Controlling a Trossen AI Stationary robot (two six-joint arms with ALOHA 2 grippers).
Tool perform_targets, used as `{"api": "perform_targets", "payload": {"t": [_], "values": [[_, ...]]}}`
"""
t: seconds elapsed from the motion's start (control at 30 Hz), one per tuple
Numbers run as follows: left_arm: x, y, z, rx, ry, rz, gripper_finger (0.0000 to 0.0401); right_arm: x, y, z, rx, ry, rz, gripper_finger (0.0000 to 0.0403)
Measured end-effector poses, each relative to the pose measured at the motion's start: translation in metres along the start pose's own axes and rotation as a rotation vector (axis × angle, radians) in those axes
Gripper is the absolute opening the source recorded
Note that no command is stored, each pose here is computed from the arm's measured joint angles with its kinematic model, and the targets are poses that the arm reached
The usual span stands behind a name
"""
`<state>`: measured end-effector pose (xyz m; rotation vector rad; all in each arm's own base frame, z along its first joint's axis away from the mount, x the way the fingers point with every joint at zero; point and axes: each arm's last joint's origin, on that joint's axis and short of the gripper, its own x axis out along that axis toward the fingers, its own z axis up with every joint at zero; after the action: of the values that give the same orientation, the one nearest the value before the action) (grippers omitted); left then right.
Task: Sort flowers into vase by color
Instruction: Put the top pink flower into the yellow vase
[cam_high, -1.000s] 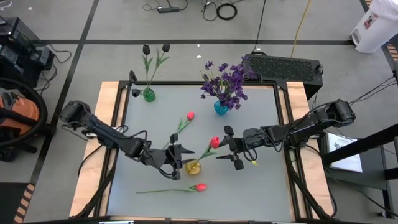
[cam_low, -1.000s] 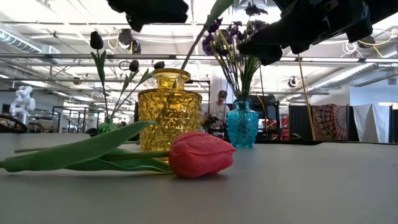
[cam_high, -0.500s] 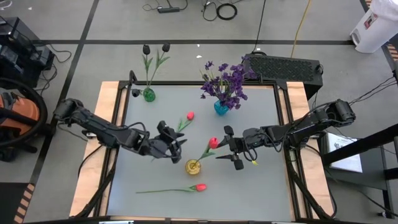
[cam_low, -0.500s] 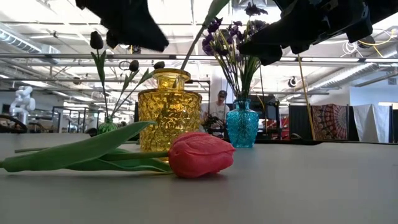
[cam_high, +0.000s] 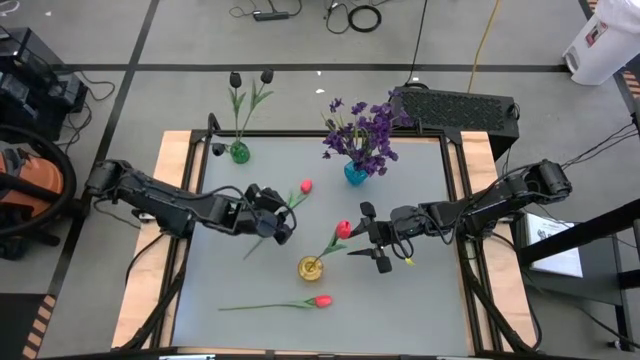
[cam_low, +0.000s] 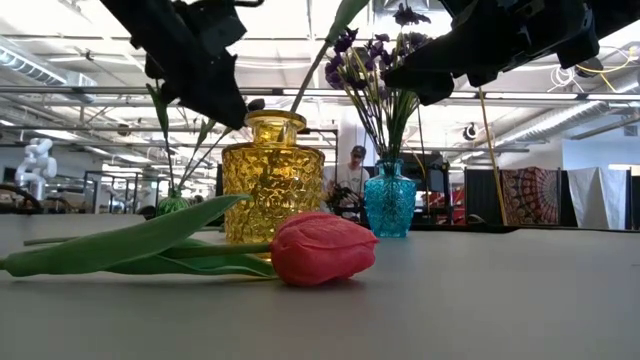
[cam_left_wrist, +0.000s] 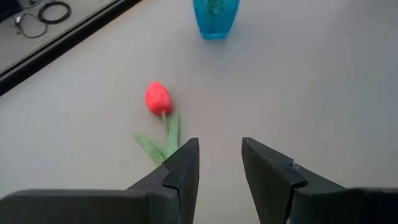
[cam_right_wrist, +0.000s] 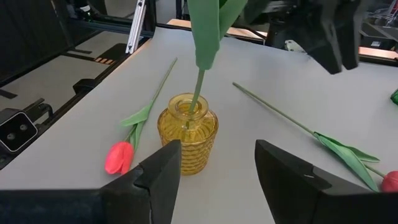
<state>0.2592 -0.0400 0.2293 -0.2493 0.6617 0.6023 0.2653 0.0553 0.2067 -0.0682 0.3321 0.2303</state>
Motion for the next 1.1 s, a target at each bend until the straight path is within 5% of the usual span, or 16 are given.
{"api": "perform_targets", "payload": {"t": [0.17,0.7,1.1], "values": [[0.010,0.008,0.004,-0.024,0.018,0.032,0.0128,0.000,0.000,0.000,0.000,0.000,0.000,0.0196],[0.080,0.040,-0.012,-0.086,0.374,0.078,0.0128,0.000,0.000,0.000,0.000,0.000,0.000,0.0196],[0.101,0.044,-0.025,-0.121,0.523,0.028,0.0128,0.000,0.000,0.000,0.000,0.000,0.000,0.0196]]}}
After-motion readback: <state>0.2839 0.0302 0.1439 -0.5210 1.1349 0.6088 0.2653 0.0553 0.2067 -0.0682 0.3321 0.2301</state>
